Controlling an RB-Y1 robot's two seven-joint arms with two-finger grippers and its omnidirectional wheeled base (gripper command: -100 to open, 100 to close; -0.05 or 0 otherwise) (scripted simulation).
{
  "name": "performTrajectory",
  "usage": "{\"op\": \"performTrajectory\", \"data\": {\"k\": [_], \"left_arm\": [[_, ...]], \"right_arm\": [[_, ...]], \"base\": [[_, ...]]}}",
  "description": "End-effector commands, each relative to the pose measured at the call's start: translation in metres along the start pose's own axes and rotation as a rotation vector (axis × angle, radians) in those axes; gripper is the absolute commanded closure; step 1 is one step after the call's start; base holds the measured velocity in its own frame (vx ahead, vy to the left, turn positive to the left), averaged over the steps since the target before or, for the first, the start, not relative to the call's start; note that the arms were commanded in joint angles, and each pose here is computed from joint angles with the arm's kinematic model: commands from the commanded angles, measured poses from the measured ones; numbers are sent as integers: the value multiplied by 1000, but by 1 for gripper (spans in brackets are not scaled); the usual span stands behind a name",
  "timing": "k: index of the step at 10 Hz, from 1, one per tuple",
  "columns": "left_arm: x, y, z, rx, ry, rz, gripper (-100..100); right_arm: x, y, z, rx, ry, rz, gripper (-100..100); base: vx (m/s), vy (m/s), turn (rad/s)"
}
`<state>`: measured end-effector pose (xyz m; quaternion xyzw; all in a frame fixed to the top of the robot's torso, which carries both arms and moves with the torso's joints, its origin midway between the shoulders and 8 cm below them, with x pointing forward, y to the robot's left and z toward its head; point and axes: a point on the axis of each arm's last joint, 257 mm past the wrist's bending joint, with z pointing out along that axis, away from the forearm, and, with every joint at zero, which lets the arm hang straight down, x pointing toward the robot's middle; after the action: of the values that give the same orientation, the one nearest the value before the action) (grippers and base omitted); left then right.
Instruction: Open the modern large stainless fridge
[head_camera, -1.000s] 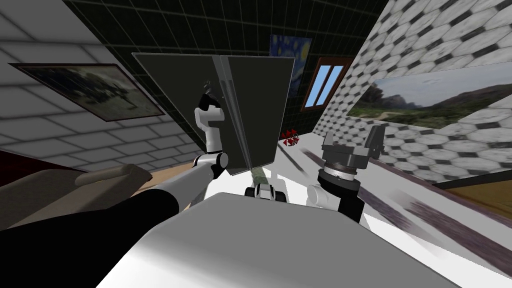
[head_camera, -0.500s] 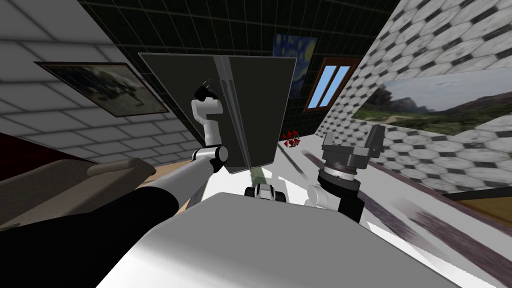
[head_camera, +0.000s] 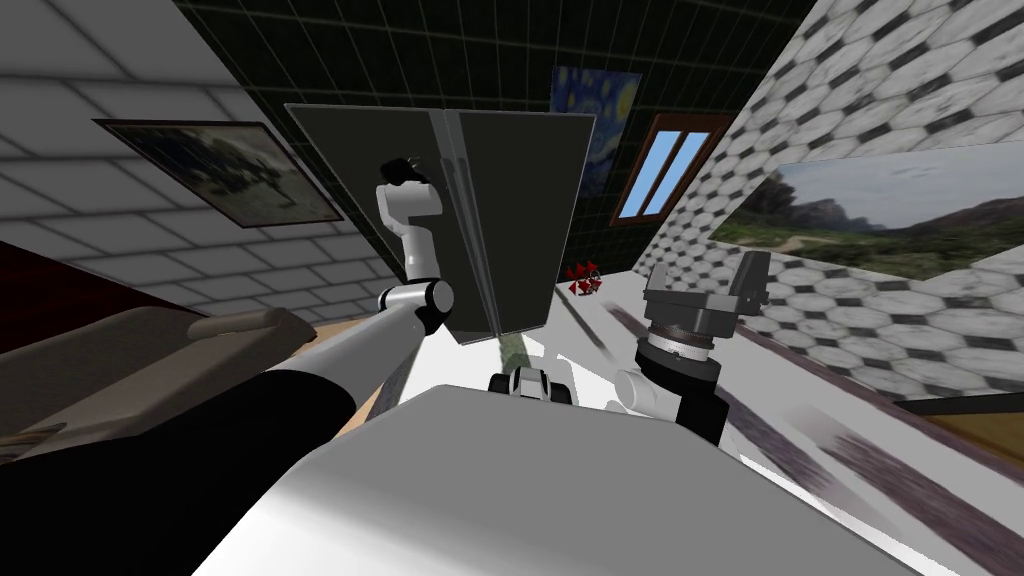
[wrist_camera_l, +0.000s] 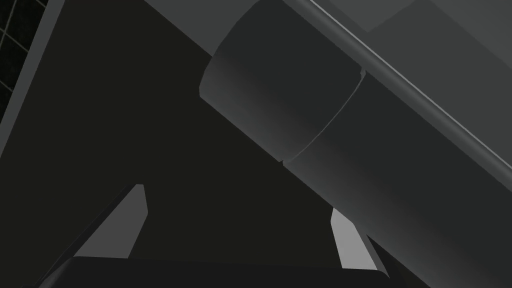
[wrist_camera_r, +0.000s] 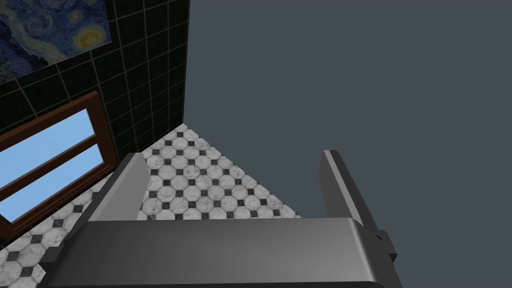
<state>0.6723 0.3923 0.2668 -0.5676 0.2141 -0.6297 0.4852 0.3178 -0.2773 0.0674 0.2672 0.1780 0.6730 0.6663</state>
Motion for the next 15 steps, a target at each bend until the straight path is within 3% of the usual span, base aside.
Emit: {"op": "performTrajectory", "data": {"k": [1,2,3,4,5,7,12,15], "left_arm": [[14,-4,5,-32,2,-43,-100],[10,2,10,-73,-23,-69,-100],[15,-1,11,-69,-16,-72,-100],[12,4,15,-108,-38,-97,-100],[15,1,15,-105,-34,-99,-100],[13,7,20,-170,-70,-145,-100],[14,13,24,-231,-98,-187,-100],[13,18,25,-293,-133,-230,-100]], "right_arm": [[0,0,0,0,0,0,0],[0,0,0,0,0,0,0],[0,0,0,0,0,0,0],[0,0,0,0,0,0,0],[0,0,0,0,0,0,0],[0,0,0,0,0,0,0],[0,0,0,0,0,0,0],[0,0,0,0,0,0,0]], "base": [[-10,-74,48],[-11,-70,57],[-14,-53,41],[-27,-59,37],[-12,-40,42],[-9,-80,61],[-17,-50,39],[-18,-53,43]]}}
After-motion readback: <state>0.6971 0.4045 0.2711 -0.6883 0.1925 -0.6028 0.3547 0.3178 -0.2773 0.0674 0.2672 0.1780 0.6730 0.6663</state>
